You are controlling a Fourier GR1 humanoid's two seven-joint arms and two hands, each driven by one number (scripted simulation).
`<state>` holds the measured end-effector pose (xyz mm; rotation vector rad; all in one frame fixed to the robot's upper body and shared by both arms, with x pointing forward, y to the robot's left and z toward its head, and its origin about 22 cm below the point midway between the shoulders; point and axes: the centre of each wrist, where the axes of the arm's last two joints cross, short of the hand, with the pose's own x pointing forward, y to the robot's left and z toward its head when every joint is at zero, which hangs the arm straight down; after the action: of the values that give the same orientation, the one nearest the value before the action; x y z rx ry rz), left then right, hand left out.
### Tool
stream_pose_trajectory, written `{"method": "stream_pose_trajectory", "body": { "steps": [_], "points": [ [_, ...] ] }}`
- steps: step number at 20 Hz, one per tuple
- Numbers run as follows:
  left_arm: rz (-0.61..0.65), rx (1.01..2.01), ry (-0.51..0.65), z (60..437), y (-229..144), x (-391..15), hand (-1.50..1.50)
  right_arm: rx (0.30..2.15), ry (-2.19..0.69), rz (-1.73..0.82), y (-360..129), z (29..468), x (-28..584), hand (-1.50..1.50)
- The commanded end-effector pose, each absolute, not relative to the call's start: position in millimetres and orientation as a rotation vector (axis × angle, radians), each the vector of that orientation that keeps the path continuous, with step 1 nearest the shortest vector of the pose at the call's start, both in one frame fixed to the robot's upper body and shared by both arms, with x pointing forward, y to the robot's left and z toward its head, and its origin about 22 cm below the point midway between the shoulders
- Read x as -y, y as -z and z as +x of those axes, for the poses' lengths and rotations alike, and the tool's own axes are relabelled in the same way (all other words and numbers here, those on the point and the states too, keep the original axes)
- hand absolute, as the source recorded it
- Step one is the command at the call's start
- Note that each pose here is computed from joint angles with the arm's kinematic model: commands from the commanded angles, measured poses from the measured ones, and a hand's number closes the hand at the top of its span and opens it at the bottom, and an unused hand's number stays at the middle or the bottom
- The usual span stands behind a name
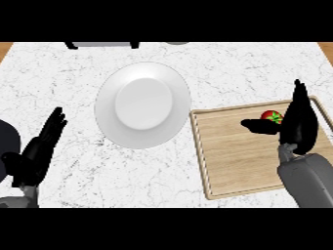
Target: Pick the tomato from the tray and place it in the plate
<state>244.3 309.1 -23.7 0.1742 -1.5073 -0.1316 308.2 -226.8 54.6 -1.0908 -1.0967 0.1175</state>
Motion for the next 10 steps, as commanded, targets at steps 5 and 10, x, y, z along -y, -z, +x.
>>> {"method": "stream_pose_trajectory", "body": {
  "steps": [5, 10],
  "points": [
    [0.152, 1.515, 0.132, 253.7, 12.5, -313.6, 0.0, 0.827, -0.181, -1.044, -85.8, 292.6, 212.2, -1.5],
    [0.159, 1.523, 0.134, 242.5, 15.3, -322.0, 0.0, 0.758, -0.189, -1.057, -100.1, 292.8, 215.8, -1.5]
  ]
}}
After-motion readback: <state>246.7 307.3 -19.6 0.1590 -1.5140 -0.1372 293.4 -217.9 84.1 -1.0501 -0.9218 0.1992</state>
